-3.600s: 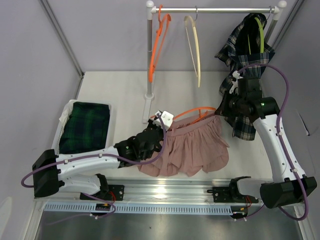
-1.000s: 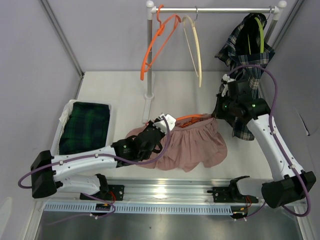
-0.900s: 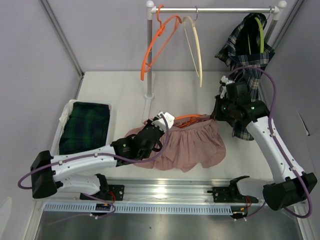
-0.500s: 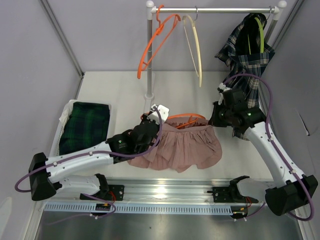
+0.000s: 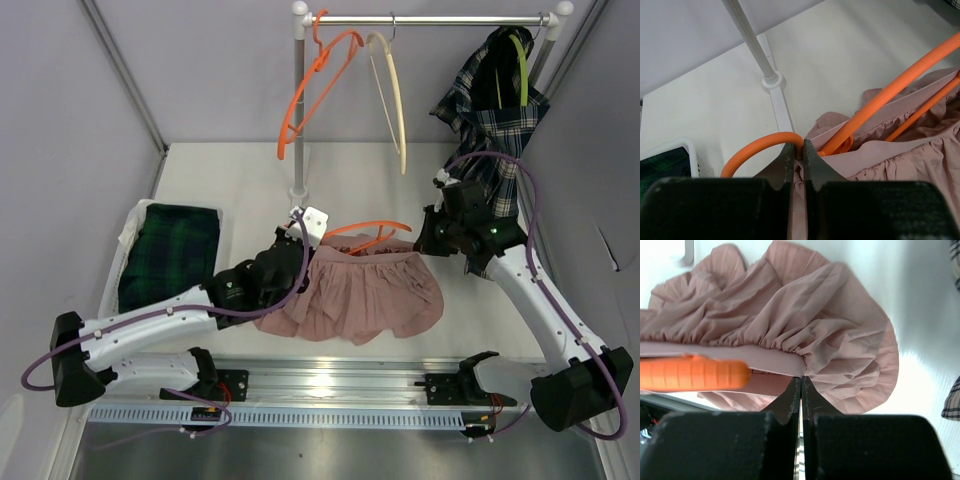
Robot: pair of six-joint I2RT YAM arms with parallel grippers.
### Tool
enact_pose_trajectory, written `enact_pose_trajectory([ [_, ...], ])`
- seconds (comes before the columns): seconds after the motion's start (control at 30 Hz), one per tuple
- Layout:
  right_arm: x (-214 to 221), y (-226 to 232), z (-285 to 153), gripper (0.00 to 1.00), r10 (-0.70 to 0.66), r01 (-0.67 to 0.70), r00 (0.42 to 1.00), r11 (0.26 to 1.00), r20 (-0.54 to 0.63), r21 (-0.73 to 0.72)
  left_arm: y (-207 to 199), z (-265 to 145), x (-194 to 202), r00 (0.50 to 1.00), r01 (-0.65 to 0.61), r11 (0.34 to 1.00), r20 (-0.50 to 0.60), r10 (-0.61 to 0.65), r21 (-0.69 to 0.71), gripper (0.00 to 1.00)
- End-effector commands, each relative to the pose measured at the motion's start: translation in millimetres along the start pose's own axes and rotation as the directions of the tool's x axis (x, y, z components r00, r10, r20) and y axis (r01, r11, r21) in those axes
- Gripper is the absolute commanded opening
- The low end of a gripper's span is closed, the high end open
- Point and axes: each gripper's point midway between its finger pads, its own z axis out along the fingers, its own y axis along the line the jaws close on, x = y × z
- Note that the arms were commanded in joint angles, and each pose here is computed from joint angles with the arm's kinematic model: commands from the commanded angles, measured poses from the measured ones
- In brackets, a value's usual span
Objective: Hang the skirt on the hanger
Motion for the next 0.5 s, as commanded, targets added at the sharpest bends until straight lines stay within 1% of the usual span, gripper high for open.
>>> enact_pose_trajectory([
  [0.0,-19,-4,-7,0.00,0.021,-0.021,0.998,1.000,0.065,0.005,9,-3,-9,0.998,0.043,0.999,0.036,-0.042,-0.014,0.00],
  [0.2,-38,-1,-20,0.00,0.014,-0.016,0.994,1.000,0.105,0.016,6,0,5,1.000,-0.002,1.000,0.007,0.003,-0.015,0.00],
  [0.33,-51,1,-30,0.00,0.004,-0.007,0.991,1.000,0.132,0.024,3,1,7,1.000,-0.023,1.000,0.004,0.023,-0.005,0.00],
  [0.47,-57,5,-32,0.00,-0.008,0.004,0.991,1.000,0.135,0.027,2,1,6,0.999,-0.031,1.000,0.008,0.031,0.001,0.00],
])
